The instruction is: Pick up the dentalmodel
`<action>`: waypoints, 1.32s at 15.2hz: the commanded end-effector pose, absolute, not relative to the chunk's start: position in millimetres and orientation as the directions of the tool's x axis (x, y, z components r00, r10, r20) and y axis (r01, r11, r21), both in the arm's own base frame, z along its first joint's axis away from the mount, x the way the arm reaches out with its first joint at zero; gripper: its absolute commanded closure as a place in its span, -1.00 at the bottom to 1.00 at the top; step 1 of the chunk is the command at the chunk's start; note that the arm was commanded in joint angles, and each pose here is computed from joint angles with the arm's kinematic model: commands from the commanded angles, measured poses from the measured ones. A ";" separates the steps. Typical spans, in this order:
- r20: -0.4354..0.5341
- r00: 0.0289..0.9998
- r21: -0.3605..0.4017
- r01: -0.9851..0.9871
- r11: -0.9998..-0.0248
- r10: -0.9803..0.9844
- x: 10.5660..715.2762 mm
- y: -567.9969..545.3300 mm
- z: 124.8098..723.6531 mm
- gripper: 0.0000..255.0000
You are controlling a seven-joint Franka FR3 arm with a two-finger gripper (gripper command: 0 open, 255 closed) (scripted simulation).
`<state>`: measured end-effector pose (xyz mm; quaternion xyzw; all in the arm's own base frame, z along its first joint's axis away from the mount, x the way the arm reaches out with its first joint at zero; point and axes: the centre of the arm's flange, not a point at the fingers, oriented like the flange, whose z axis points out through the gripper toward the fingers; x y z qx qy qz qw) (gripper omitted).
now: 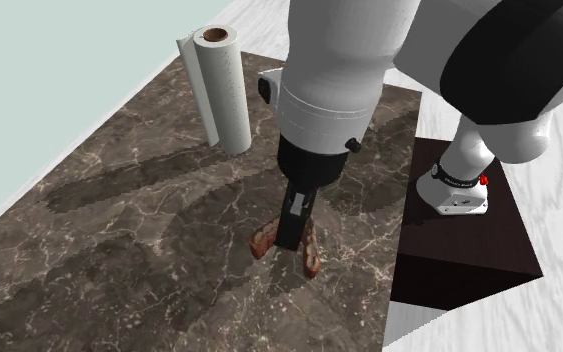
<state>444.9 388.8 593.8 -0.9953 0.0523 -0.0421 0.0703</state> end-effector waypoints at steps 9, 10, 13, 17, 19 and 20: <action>0.077 0.991 -0.145 -0.098 -0.985 -0.110 444.8 388.3 574.9 1.00; 0.077 0.991 -0.145 -0.098 -0.985 -0.110 444.8 388.3 574.9 1.00; 0.077 0.991 -0.145 -0.098 -0.985 -0.110 444.6 388.3 574.9 1.00; 0.077 0.991 -0.145 -0.098 -0.985 -0.110 444.6 388.6 590.1 1.00; 0.077 0.991 -0.145 -0.098 -0.985 -0.110 444.6 388.6 600.6 1.00; 0.077 0.991 -0.145 -0.098 -0.985 -0.110 444.6 388.6 605.9 1.00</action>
